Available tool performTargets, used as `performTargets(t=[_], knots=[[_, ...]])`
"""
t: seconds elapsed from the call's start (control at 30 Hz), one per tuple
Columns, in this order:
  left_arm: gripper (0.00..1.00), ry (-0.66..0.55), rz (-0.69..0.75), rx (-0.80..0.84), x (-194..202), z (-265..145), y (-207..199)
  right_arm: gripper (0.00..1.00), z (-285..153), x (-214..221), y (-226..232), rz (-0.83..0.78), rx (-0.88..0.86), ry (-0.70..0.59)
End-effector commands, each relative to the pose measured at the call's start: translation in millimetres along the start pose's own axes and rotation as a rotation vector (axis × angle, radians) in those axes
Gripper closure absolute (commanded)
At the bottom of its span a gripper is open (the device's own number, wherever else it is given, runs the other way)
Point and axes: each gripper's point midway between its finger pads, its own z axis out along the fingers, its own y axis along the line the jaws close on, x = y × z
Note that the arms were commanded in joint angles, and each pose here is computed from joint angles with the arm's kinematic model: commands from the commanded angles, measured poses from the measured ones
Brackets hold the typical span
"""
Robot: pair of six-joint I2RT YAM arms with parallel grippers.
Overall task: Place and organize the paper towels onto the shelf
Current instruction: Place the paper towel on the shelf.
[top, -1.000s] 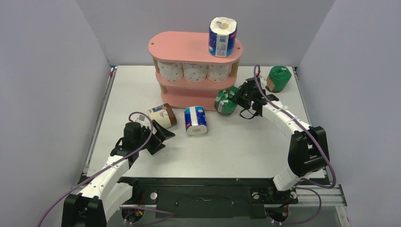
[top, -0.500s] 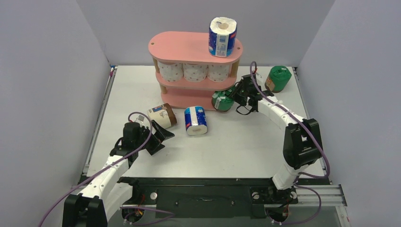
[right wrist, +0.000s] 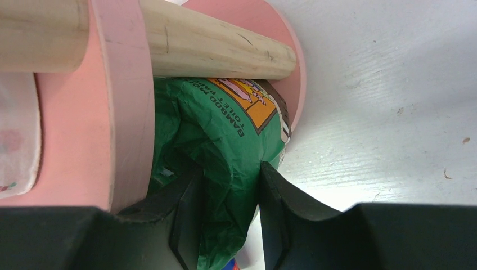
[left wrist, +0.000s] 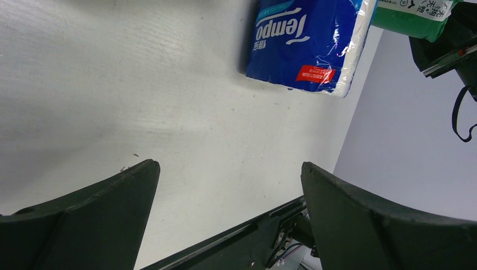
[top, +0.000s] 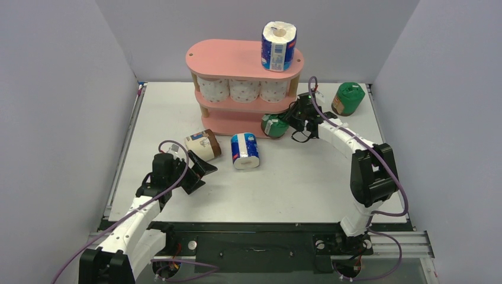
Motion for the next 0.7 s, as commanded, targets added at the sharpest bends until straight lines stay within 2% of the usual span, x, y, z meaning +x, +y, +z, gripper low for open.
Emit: performTargets(t=[0.0,0.23,0.47,0.67], knots=[[0.03,-0.031,0.033,0.049,-11,-8,-20,0.68,-8,-29,35,0.033,-0.095,-0.095],[0.03,-0.043,0.046,0.051,-17,-11,-27,0.6,-10,-29,35,0.028,-0.091,-0.092],[0.03,-0.042,0.054,0.058,-17,-13,-29,0.39,-17,-30,34,0.029,-0.096,-0.097],[0.03,-0.041,0.054,0.065,-18,-15,-32,0.33,-26,-31,36,0.029,-0.108,-0.104]])
